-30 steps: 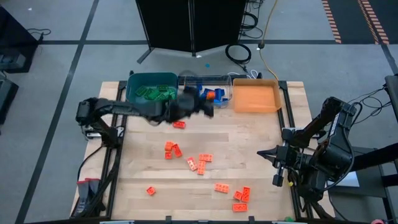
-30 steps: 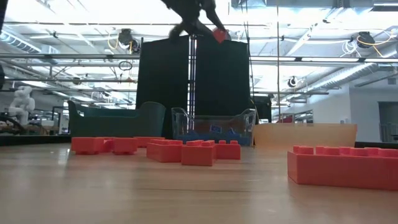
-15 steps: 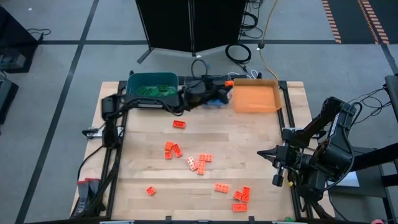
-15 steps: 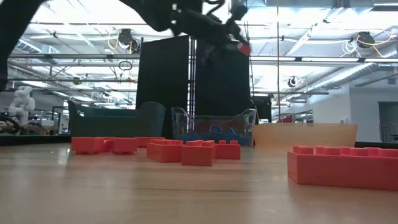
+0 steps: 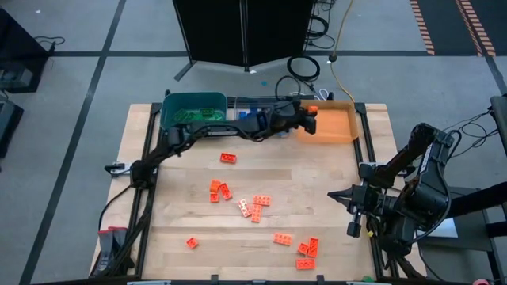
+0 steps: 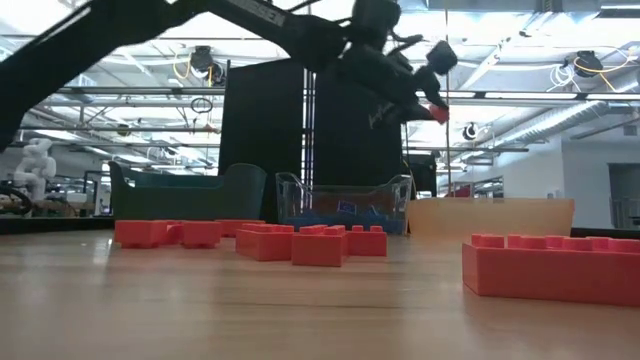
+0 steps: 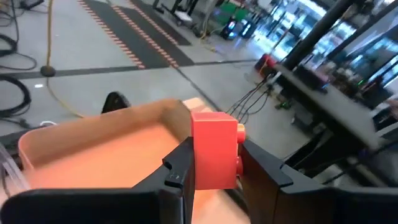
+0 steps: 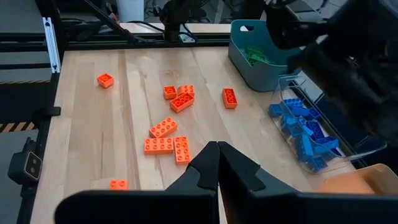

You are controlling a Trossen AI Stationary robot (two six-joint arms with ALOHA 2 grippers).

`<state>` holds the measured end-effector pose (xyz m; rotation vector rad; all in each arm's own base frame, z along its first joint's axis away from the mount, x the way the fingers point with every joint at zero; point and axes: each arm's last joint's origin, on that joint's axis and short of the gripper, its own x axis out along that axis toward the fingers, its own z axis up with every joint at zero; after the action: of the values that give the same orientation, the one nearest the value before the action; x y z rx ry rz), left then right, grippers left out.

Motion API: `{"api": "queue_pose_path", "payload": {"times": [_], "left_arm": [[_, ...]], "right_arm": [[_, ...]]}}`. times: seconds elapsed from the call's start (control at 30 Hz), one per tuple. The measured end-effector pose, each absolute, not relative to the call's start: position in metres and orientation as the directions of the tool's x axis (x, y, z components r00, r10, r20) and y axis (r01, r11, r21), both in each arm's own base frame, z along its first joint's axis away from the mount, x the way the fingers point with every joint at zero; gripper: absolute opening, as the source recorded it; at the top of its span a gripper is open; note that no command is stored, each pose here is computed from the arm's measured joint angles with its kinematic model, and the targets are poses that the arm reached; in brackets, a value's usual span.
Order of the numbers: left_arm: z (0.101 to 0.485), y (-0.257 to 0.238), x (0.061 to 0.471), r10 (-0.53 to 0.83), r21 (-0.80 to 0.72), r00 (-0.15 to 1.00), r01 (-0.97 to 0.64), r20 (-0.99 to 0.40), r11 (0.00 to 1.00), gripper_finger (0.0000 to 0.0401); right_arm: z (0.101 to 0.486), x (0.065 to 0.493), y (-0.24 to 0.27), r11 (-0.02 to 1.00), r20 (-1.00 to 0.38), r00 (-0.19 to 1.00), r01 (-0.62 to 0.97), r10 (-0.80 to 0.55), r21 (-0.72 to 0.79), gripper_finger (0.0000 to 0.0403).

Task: Sort blocks
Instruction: Put the orange game piece into the orange transparent bin

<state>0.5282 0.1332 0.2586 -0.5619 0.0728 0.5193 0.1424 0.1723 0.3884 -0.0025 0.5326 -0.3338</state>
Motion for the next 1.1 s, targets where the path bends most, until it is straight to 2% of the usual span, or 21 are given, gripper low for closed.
{"api": "queue_pose_path", "payload": {"times": [0.17, 0.3, 0.63, 1.1], "left_arm": [[0.242, 0.137, 0.54, 0.482, -0.379, 0.816, -0.576, -0.32, 0.724, 0.0096], [0.236, 0.139, 0.545, 0.508, -0.298, 0.794, -0.6, -0.333, 0.743, 0.0096], [0.216, 0.141, 0.545, 0.567, -0.204, 0.716, -0.677, -0.407, 0.707, 0.0096], [0.206, 0.139, 0.548, 0.556, -0.193, 0.717, -0.669, -0.419, 0.717, 0.0096]], "right_arm": [[0.388, 0.142, 0.172, 0.946, -0.499, 0.808, 0.311, -0.314, -0.092, 0.0], [0.388, 0.142, 0.172, 0.946, -0.501, 0.806, 0.311, -0.315, -0.095, 0.0], [0.387, 0.141, 0.171, 0.948, -0.52, 0.797, 0.302, -0.308, -0.099, 0.0], [0.387, 0.142, 0.171, 0.948, -0.52, 0.797, 0.305, -0.308, -0.093, 0.0]]}}
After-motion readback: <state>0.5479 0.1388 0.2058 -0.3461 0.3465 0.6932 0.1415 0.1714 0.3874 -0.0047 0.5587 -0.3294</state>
